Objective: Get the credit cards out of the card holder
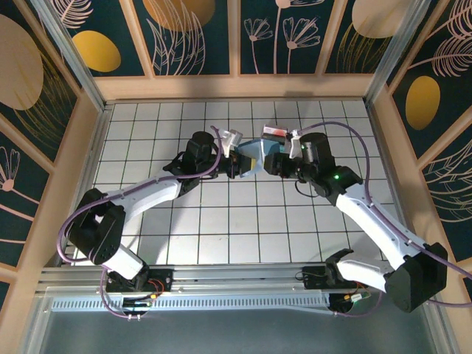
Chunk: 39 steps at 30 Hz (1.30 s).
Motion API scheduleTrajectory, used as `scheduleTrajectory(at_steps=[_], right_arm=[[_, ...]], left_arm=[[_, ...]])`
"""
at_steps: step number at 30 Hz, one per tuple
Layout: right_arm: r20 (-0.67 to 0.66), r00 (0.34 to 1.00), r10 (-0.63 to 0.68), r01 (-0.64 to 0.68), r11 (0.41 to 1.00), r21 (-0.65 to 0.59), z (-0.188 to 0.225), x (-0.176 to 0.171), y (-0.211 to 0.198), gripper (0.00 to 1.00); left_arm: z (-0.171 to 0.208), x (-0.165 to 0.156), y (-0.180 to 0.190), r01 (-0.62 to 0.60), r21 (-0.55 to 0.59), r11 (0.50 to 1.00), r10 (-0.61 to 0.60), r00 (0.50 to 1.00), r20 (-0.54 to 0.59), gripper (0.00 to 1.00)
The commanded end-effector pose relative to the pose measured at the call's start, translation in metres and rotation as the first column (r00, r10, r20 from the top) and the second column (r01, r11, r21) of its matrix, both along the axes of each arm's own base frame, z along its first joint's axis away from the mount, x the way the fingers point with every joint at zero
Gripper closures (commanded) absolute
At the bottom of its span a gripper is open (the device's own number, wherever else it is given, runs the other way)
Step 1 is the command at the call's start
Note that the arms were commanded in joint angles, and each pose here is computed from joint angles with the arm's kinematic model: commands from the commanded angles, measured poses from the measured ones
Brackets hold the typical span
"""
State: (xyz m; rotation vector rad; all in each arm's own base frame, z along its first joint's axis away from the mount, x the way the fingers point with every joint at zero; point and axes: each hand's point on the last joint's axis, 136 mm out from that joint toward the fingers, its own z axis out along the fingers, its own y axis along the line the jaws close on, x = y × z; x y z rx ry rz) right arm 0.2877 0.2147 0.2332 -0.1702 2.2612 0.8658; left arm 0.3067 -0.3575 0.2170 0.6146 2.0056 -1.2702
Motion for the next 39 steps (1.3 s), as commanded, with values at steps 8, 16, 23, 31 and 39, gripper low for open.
scheduleTrajectory(at_steps=[8,16,23,31,39], right_arm=[[0.109,0.990,0.093,-0.103,0.990,0.096,0.012,0.006,0.015,0.87],[0.043,0.999,0.033,-0.041,0.982,0.182,0.002,0.014,-0.002,1.00],[0.041,0.997,0.059,-0.067,0.974,0.216,0.004,0.011,0.001,1.00],[0.040,0.997,0.065,-0.072,0.973,0.219,0.004,0.009,0.001,1.00],[0.038,0.996,0.078,-0.084,0.970,0.226,0.003,0.007,0.002,1.00]], left_arm=[[0.029,-0.024,-0.003,0.122,-0.049,0.991,-0.120,0.992,0.039,0.79],[0.029,-0.029,0.004,0.134,-0.108,0.985,-0.135,0.991,0.000,0.61],[0.021,-0.022,0.004,0.115,-0.100,0.988,-0.118,0.993,-0.026,0.67],[0.021,-0.019,0.002,0.116,-0.096,0.989,-0.117,0.993,-0.014,0.73],[0.014,-0.015,0.006,0.088,-0.066,0.994,-0.090,0.996,-0.016,0.76]])
